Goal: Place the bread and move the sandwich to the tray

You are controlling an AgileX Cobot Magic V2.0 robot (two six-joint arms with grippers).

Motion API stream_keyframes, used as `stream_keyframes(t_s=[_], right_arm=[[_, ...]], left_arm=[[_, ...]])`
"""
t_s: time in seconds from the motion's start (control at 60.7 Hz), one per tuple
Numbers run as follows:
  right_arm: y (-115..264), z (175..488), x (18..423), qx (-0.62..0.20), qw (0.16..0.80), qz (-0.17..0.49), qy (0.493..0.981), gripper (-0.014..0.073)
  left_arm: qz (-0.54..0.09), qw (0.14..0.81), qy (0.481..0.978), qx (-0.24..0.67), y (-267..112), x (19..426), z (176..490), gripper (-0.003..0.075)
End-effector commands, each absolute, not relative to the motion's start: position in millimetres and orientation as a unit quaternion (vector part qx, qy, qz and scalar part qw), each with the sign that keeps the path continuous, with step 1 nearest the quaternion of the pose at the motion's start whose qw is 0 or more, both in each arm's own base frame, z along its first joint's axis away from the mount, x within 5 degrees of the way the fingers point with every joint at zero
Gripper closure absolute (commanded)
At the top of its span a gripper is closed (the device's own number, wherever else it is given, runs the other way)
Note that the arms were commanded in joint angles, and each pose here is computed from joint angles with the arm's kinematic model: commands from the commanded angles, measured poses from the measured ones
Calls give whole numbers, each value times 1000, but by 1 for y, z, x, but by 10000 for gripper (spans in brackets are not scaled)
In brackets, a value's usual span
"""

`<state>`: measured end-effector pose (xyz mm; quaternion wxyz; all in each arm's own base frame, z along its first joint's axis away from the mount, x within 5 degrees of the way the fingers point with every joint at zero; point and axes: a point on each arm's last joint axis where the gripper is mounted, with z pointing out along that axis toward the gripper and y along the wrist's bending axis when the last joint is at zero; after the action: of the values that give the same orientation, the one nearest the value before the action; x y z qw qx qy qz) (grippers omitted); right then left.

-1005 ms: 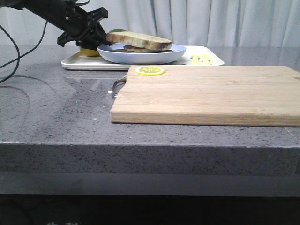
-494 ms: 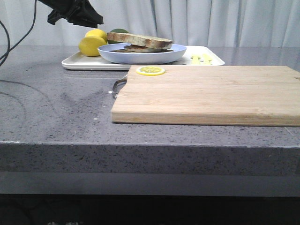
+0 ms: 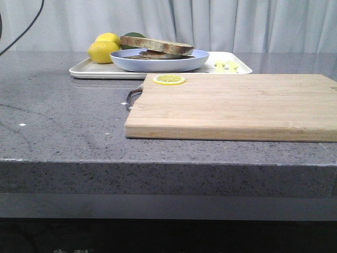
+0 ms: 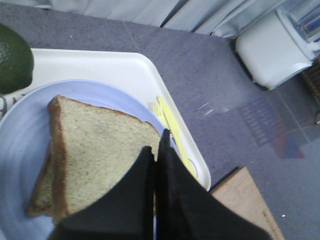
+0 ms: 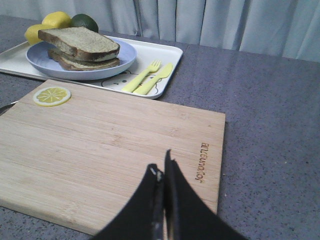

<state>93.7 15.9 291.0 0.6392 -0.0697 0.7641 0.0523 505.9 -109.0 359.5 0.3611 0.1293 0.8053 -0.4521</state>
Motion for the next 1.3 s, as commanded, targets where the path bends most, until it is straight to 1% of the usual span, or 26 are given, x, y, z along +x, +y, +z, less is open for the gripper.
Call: stream_keyframes(t_s=[0.0,0.115,0.165,0.214,0.264,0.445,0.527,0.593,0.692,0.774,0.889,0.955,1.021,1.136,1.235,1.285], right_arm=[[14,306,95,-55,678,48,732,704],[14,306,95,-55,677,48,732,704],[14,306,95,-55,677,48,732,704],[14,306,95,-55,677,48,732,704],[14,306,95,-55,677,48,732,704],[14,306,95,-55,677,48,732,704],[14,306,95,-55,677,48,732,704],[14,306,95,-55,677,48,732,704],[14,306,95,-55,677,48,732,704],[14,306,95,-55,677,48,732,704],[14,306,95,-55,677,48,732,704],[14,306,95,-55,677,48,732,704],[14,306,95,-55,677,48,732,704],[14,306,95,-55,677,48,732,704],[14,306,95,-55,677,48,732,704],[14,306,95,-55,677,48,732,704]], left_arm=[[-493,414,747,166,-111,458,439,738],[-551,393,718,164,-115,447,452,738],[-558,392,713,162,-115,442,459,738],[-550,400,715,163,-114,438,465,738],[-530,414,722,165,-113,432,473,738],[-403,495,753,160,-104,400,513,738],[-359,520,759,157,-105,383,529,738],[-331,531,765,155,-107,370,540,738],[-294,527,783,152,-114,356,547,738],[-258,505,810,151,-121,349,542,738],[-198,453,857,147,-123,339,520,738],[-161,419,883,141,-116,330,503,738],[-133,401,897,133,-106,319,491,738],[-94,398,906,108,-82,299,476,738],[-81,408,905,86,-63,276,465,738],[-76,425,899,75,-53,261,463,738]])
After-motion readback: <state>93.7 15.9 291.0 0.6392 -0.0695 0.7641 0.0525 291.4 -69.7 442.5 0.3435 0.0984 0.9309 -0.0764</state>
